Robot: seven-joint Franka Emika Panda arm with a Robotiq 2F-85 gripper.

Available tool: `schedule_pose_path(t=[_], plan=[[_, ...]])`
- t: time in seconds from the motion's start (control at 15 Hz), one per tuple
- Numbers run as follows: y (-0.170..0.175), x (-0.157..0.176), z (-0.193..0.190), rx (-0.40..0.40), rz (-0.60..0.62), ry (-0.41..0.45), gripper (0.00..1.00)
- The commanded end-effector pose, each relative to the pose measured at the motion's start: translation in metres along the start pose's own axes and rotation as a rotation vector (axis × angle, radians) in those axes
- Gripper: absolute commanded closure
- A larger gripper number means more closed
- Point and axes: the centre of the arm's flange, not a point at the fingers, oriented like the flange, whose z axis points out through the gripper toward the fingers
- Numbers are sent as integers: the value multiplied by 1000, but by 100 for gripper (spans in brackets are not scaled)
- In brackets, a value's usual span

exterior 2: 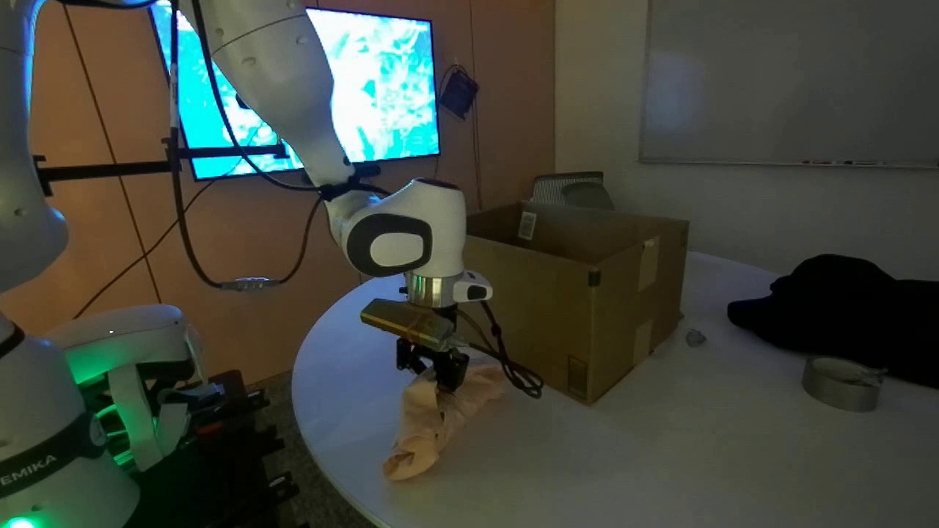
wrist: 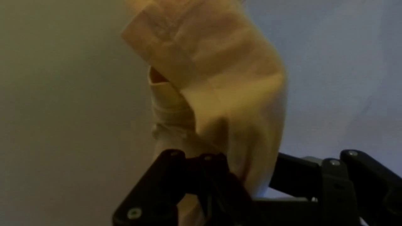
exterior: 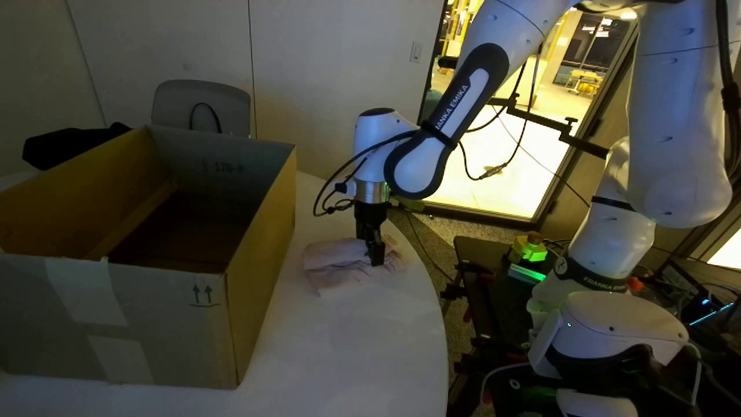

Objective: Put the marker on the towel, fold the towel then put it in the box

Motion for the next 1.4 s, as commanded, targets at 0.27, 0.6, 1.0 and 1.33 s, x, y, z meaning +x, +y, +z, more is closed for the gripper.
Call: schedule_pose_path(t=[0.27,0.6,1.0,1.33], plan=[[-61,-14,8,33,-83,-12,55],[-92,-23,8,15,-76,10,17],[-100,-27,-4,-46,-83,57,0],[-88,-12,-1,-88,-110,86,0]])
